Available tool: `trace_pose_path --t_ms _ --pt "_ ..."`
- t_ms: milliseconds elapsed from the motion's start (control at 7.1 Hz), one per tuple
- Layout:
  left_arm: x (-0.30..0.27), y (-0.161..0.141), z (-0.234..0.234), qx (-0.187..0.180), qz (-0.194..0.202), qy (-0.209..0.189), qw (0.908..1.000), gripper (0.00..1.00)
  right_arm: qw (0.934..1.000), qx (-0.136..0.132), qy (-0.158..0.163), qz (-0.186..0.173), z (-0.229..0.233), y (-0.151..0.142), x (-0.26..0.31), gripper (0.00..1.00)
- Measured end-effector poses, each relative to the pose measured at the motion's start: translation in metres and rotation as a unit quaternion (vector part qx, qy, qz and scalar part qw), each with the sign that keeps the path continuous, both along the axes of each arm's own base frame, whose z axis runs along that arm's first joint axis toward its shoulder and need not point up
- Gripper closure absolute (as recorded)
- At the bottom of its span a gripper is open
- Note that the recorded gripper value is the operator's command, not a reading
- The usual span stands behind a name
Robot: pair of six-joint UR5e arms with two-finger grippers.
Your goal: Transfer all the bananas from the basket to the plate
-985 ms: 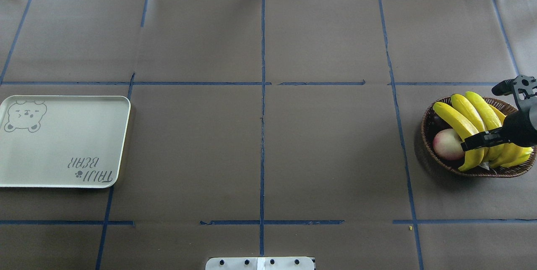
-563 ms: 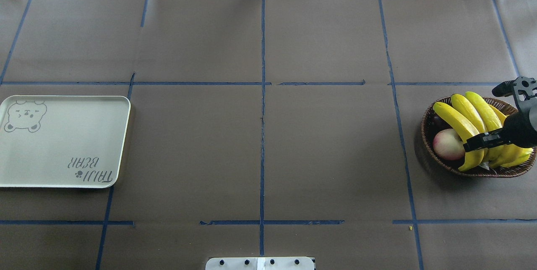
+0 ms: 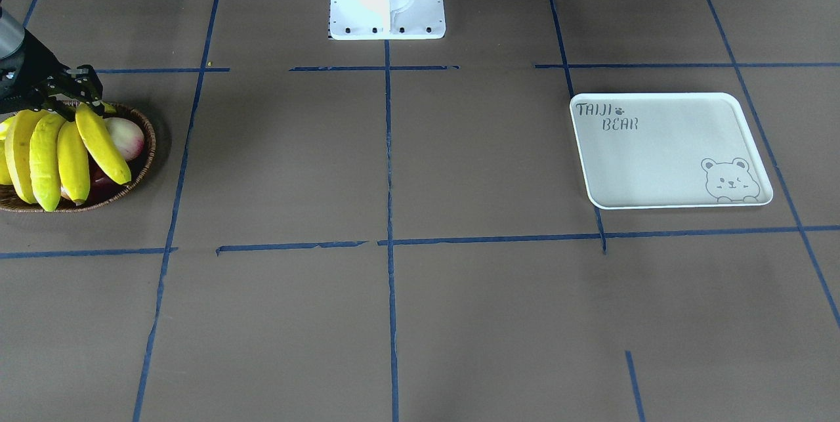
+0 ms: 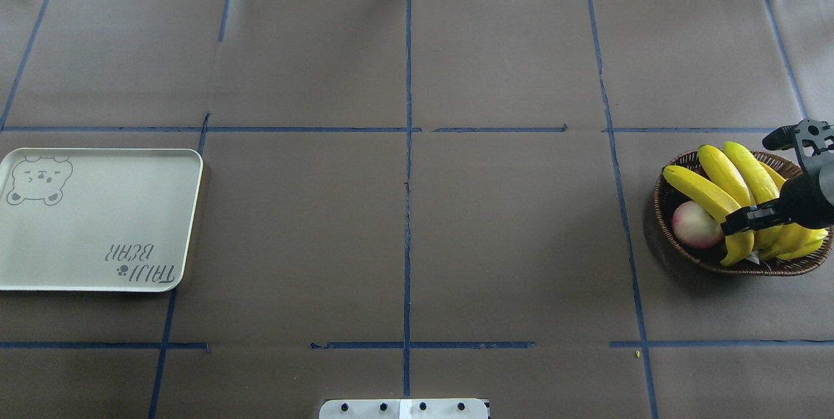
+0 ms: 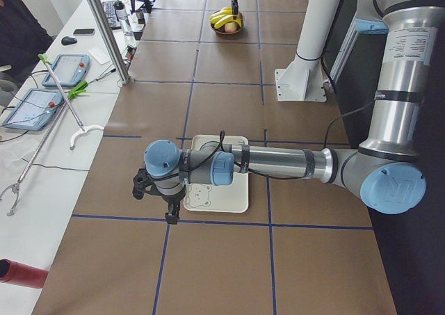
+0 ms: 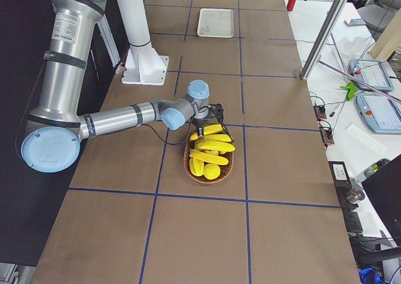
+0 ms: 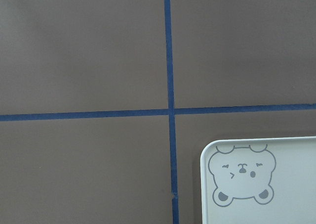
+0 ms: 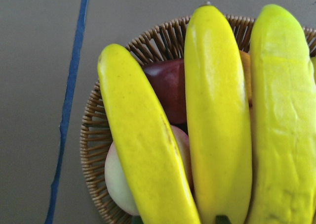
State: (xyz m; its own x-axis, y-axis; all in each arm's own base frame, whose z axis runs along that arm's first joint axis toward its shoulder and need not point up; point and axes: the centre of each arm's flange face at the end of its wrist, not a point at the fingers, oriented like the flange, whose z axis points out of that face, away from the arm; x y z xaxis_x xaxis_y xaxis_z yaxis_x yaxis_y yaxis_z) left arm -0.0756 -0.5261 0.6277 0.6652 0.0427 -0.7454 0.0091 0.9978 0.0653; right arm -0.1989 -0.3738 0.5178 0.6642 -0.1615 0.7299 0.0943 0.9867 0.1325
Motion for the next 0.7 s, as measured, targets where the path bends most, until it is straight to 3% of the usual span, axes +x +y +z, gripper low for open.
trace_pose_path --t_ms 282,422,704 --pt "0.000 -0.001 -0.001 0.000 -0.001 0.000 1.0000 0.00 1.0000 0.000 0.000 0.001 0.001 0.001 0.003 0.91" --pt "0.000 -0.002 -0.002 0.000 -0.002 0.000 1.0000 0.00 1.0000 0.000 -0.001 0.003 -0.001 0.002 0.005 0.97" --pt "0.000 -0.003 -0.004 0.001 -0.003 0.000 1.0000 0.00 0.9999 0.008 -0.008 0.010 -0.012 0.009 0.018 0.99"
